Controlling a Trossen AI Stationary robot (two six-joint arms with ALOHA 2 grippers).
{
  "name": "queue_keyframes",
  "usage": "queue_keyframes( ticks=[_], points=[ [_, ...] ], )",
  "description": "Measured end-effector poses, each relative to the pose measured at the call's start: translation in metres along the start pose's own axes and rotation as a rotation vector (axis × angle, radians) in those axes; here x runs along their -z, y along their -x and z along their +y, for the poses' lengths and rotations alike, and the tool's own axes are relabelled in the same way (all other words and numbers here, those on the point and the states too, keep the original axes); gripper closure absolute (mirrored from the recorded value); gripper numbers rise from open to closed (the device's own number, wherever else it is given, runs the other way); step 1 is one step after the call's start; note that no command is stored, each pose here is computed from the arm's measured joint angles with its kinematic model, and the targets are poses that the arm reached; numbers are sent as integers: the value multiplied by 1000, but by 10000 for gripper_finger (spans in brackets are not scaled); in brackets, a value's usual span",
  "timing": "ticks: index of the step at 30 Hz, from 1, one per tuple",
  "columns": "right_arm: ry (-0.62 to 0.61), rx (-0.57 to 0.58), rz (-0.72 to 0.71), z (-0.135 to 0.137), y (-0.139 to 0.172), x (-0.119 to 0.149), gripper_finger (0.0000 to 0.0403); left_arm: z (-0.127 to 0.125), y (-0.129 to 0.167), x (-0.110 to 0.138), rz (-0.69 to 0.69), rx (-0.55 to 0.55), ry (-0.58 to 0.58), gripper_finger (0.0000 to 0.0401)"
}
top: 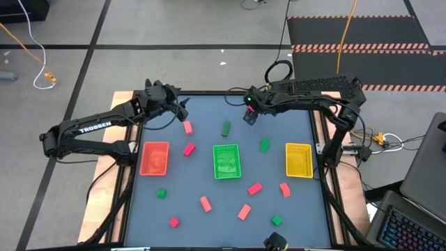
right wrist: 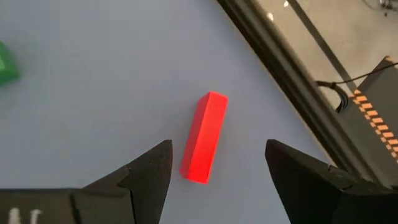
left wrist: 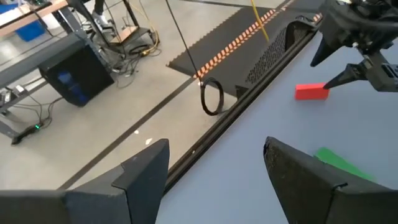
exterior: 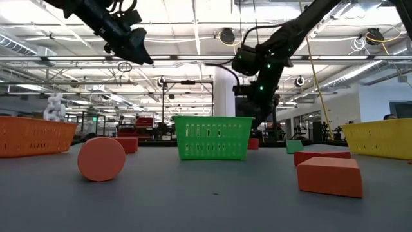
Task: Sort & place blocks by color
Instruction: Put the red block into the yellow bin
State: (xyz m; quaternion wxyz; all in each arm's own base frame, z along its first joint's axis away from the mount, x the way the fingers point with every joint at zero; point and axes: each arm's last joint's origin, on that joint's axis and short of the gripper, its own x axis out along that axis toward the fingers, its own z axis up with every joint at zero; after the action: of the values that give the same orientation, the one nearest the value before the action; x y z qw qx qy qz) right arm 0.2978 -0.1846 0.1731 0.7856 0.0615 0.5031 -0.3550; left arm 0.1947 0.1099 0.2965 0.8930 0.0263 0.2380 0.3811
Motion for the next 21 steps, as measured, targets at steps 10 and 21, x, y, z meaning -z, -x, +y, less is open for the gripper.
queue_keyframes(
  ticks=[10, 21],
  points=[
    [-14, 7, 29, -1, -14, 3, 152, 0, 0, 2, 15, -1, -13, 137],
    [-78, -49, 31, -13, -22, 3, 157, 0, 0, 3, 33, 1, 4, 137]
  ],
)
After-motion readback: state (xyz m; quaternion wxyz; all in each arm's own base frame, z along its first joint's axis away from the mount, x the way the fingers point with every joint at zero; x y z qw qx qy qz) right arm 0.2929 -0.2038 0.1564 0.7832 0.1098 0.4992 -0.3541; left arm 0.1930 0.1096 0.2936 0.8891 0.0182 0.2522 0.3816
